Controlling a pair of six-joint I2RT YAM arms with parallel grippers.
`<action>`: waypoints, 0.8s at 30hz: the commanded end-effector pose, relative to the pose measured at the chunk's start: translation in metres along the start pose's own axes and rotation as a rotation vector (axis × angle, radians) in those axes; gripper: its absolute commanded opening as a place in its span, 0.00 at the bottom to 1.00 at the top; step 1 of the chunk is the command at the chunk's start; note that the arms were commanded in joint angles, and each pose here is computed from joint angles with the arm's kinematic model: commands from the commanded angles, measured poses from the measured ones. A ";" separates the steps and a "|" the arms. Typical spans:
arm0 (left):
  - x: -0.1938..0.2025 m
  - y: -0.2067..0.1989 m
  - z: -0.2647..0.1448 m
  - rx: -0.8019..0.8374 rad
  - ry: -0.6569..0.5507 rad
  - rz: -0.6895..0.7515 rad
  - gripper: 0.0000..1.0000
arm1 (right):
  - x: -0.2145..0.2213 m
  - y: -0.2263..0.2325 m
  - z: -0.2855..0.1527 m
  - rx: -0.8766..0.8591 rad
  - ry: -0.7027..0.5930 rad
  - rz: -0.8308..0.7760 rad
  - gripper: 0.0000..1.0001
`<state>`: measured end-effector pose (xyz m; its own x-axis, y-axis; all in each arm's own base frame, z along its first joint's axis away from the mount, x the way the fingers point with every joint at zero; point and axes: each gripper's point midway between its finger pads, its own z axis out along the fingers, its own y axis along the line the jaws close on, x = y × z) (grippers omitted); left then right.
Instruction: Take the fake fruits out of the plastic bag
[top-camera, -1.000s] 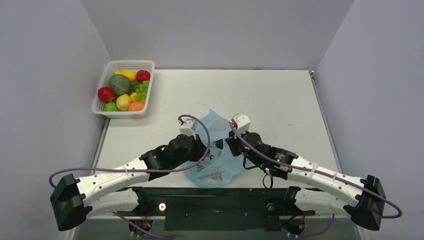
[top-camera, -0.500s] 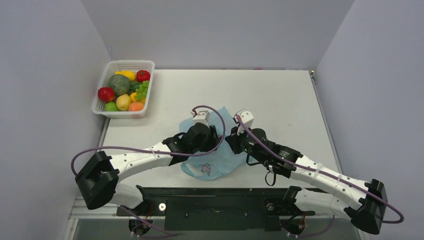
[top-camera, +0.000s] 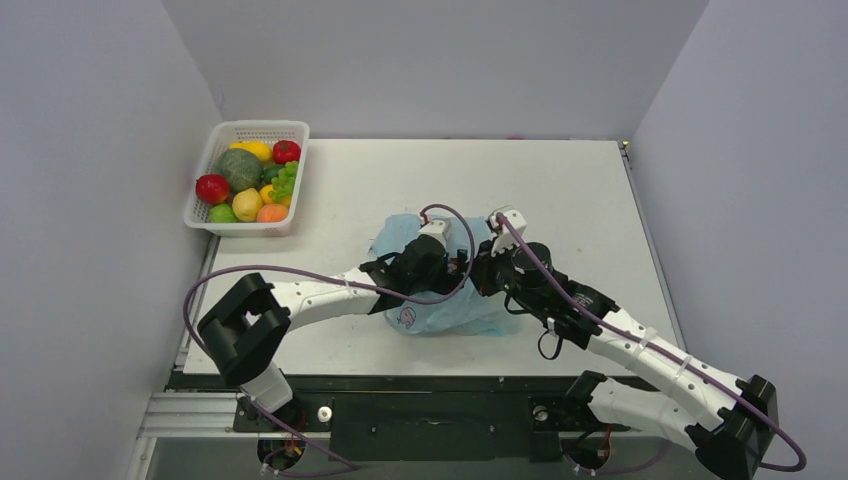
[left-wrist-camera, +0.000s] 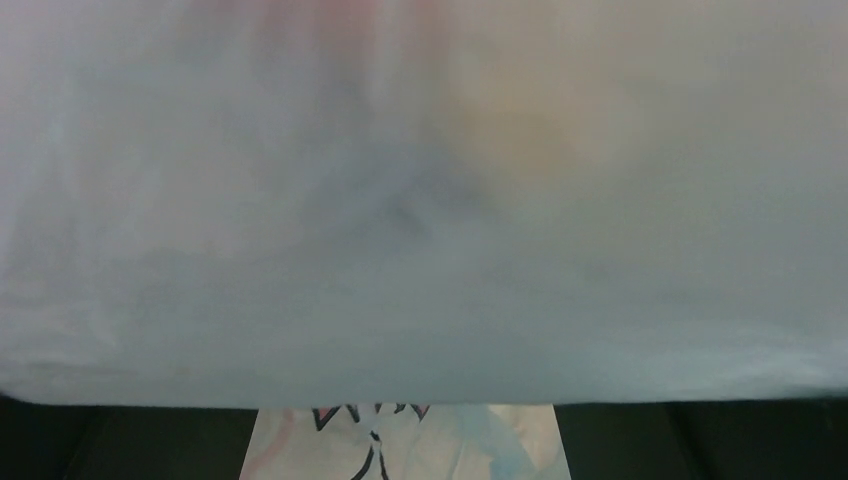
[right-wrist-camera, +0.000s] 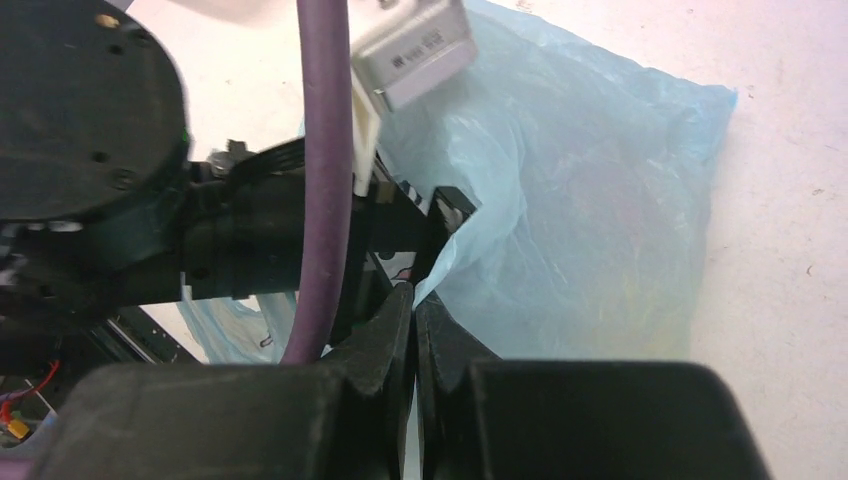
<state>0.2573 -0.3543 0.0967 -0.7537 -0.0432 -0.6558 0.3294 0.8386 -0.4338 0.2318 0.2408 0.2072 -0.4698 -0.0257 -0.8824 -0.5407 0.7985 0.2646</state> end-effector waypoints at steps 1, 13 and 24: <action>0.013 -0.018 0.017 0.032 0.066 0.084 0.95 | -0.010 0.013 -0.007 -0.075 -0.042 0.022 0.00; 0.059 -0.004 0.044 -0.004 0.178 0.109 0.96 | 0.025 -0.010 -0.012 -0.019 0.014 0.030 0.00; 0.024 -0.011 0.038 0.006 0.019 0.076 0.67 | 0.036 -0.035 -0.019 0.096 -0.001 0.040 0.00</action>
<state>0.2469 -0.3812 0.0374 -0.7938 0.0818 -0.6027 0.3700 0.8514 -0.3718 0.2152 0.2071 0.1627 -0.5292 -0.0474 -0.8472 -0.4846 0.8364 0.2559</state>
